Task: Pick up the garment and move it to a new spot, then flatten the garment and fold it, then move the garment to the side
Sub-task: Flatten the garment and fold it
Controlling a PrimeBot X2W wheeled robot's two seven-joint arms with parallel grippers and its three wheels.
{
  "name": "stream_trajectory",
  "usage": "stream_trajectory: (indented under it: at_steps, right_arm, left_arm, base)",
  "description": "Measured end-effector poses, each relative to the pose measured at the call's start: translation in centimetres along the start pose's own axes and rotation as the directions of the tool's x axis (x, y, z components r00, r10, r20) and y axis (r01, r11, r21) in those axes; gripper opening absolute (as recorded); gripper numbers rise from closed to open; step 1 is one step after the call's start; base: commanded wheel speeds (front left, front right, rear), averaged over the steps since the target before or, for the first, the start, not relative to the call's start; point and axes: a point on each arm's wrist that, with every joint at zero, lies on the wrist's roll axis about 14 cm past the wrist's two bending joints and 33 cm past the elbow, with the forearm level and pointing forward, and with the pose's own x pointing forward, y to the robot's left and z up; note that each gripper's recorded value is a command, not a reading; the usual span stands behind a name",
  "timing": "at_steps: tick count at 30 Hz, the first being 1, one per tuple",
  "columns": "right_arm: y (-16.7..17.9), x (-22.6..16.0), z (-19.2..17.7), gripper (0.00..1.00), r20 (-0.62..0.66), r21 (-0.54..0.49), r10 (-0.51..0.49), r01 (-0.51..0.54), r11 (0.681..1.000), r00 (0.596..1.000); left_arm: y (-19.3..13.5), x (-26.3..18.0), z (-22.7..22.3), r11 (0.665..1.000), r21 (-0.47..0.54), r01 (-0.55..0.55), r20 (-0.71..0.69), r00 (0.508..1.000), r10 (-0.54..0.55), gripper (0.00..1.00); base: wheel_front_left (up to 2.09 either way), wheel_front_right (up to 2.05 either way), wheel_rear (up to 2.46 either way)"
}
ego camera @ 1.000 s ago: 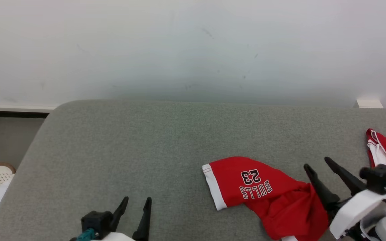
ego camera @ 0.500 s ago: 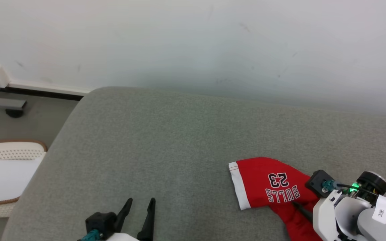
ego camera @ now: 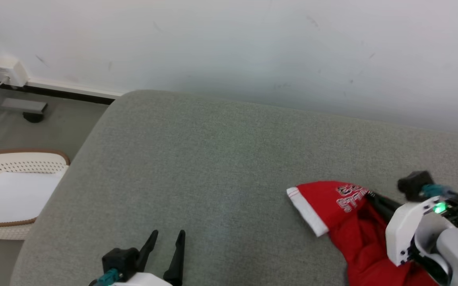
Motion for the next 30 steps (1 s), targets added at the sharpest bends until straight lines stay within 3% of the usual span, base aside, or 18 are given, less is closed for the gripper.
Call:
stream_trajectory:
  at_steps: [3, 5, 6, 9, 11, 15, 16, 17, 18, 19, 21, 24, 27, 30]
  right_arm:
    - [-1.8, 0.0, 0.6, 0.00, 0.063, 0.202, -0.057, 0.043, 0.978, 0.996]
    - [-3.2, 0.1, 0.9, 0.00, 0.098, 0.358, -0.104, 0.063, 0.931, 0.990]
    - [-4.0, 0.2, 1.1, 0.00, 0.114, 0.444, -0.131, 0.067, 0.893, 0.985]
    - [-6.5, 0.2, 0.6, 0.00, 0.122, 0.664, -0.204, 0.073, 0.744, 0.971]
    - [-8.5, 0.1, -0.2, 0.00, 0.109, 0.744, -0.255, 0.091, 0.662, 0.961]
    - [-11.9, 0.3, -2.2, 0.01, 0.065, 0.917, -0.345, 0.081, 0.390, 0.936]
    - [-12.3, 0.4, -3.1, 0.36, 0.038, 0.943, -0.351, 0.082, 0.321, 0.936]
    - [-12.7, 0.4, -3.9, 0.97, 0.017, 0.962, -0.360, 0.083, 0.260, 0.933]
    - [-13.1, 0.4, -4.5, 1.00, -0.001, 0.974, -0.370, 0.086, 0.212, 0.929]
    - [-13.3, 0.5, -4.6, 1.00, -0.006, 0.977, -0.373, 0.085, 0.196, 0.928]
    - [-13.7, 0.4, -3.7, 1.00, 0.014, 0.978, -0.393, 0.069, 0.195, 0.919]
    - [-14.4, -0.5, -2.2, 1.00, 0.062, 0.975, -0.448, 0.042, 0.220, 0.892]
    - [-14.7, -1.9, -0.9, 1.00, 0.112, 0.950, -0.487, 0.050, 0.307, 0.866]
    - [-14.1, -3.6, -0.7, 1.00, 0.144, 0.880, -0.495, 0.118, 0.460, 0.857]
  left_arm:
    - [-0.2, 0.3, -0.2, 1.000, 0.002, 0.007, -0.006, 1.000, -0.007, 1.00]
    - [-0.4, 0.7, -0.2, 1.000, 0.005, 0.014, -0.008, 1.000, -0.014, 1.00]
    - [-0.4, 0.9, -0.2, 1.000, 0.006, 0.016, -0.010, 1.000, -0.016, 1.00]
    - [-0.5, 1.5, -0.7, 1.000, 0.012, 0.018, -0.030, 0.999, -0.018, 1.00]
    - [-0.6, 2.0, -1.1, 1.000, 0.014, 0.024, -0.043, 0.999, -0.023, 1.00]
    - [-0.8, 3.0, -1.8, 0.999, 0.021, 0.031, -0.067, 0.997, -0.029, 1.00]
    - [-0.7, 3.2, -2.0, 0.999, 0.022, 0.031, -0.074, 0.997, -0.030, 1.00]
    - [-0.7, 3.3, -2.3, 0.999, 0.023, 0.030, -0.082, 0.996, -0.028, 1.00]
    - [-0.7, 3.3, -2.5, 0.999, 0.023, 0.031, -0.088, 0.996, -0.029, 1.00]
    - [-0.7, 3.4, -2.6, 0.999, 0.025, 0.032, -0.092, 0.995, -0.029, 1.00]
    - [-0.7, 3.5, -2.5, 0.999, 0.028, 0.033, -0.089, 0.996, -0.031, 1.00]
    - [-0.9, 3.5, -2.1, 0.999, 0.033, 0.042, -0.080, 0.996, -0.039, 1.00]
    - [-1.4, 3.5, -1.6, 0.997, 0.039, 0.059, -0.065, 0.996, -0.056, 1.00]
    - [-2.0, 3.4, -1.2, 0.996, 0.045, 0.080, -0.054, 0.996, -0.078, 1.00]
  base:
    - [0.00, 0.00, 0.00]
    - [0.00, 0.00, 0.00]
    - [0.00, 0.00, 0.00]
    - [0.00, 0.00, 0.00]
    - [0.00, 0.00, 0.00]
    - [0.00, 0.00, 0.00]
    - [0.00, 0.00, 0.00]
    - [0.00, 0.00, 0.00]
    - [0.00, 0.00, 0.00]
    - [0.00, 0.00, 0.00]
    - [0.00, 0.00, 0.00]
    - [0.00, 0.00, 0.00]
    - [0.00, 0.00, 0.00]
    - [0.00, 0.00, 0.00]
